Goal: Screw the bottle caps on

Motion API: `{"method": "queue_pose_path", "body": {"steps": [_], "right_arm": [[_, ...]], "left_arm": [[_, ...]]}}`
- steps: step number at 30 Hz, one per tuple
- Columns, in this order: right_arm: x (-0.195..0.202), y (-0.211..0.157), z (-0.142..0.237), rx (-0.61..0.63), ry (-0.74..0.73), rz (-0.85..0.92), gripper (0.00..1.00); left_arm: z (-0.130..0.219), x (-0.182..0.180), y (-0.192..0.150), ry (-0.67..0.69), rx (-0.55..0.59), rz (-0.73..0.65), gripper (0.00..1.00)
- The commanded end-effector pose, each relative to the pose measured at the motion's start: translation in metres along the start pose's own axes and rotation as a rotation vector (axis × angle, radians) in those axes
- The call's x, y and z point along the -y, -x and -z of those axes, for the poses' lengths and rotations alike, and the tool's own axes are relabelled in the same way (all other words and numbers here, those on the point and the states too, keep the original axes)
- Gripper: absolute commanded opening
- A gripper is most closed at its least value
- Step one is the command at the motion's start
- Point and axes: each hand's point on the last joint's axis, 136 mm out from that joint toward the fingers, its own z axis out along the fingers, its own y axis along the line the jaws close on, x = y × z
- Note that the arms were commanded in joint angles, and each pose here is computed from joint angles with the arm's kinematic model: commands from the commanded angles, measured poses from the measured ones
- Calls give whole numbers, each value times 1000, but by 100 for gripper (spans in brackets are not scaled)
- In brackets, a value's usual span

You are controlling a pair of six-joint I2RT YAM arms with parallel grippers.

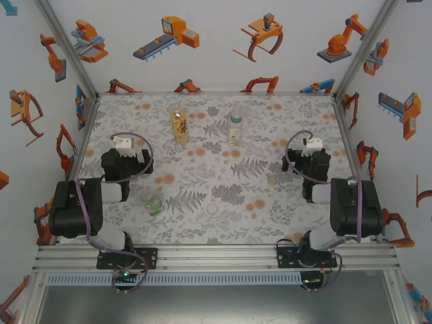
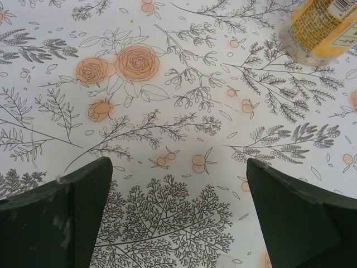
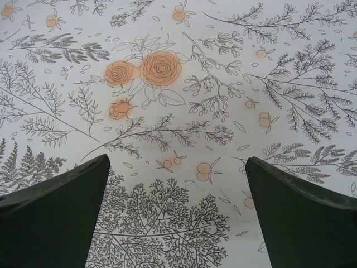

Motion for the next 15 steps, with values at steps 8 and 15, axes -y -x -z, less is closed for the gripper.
{"method": "queue_pose_path", "body": {"steps": [8,15], "right_arm": [[-1,3,0,20,13,15,99],[-1,3,0,21,13,15,99]], "left_arm": [[2,3,7,-17,30,-10,97],[2,3,7,-16,30,-11,97]]}}
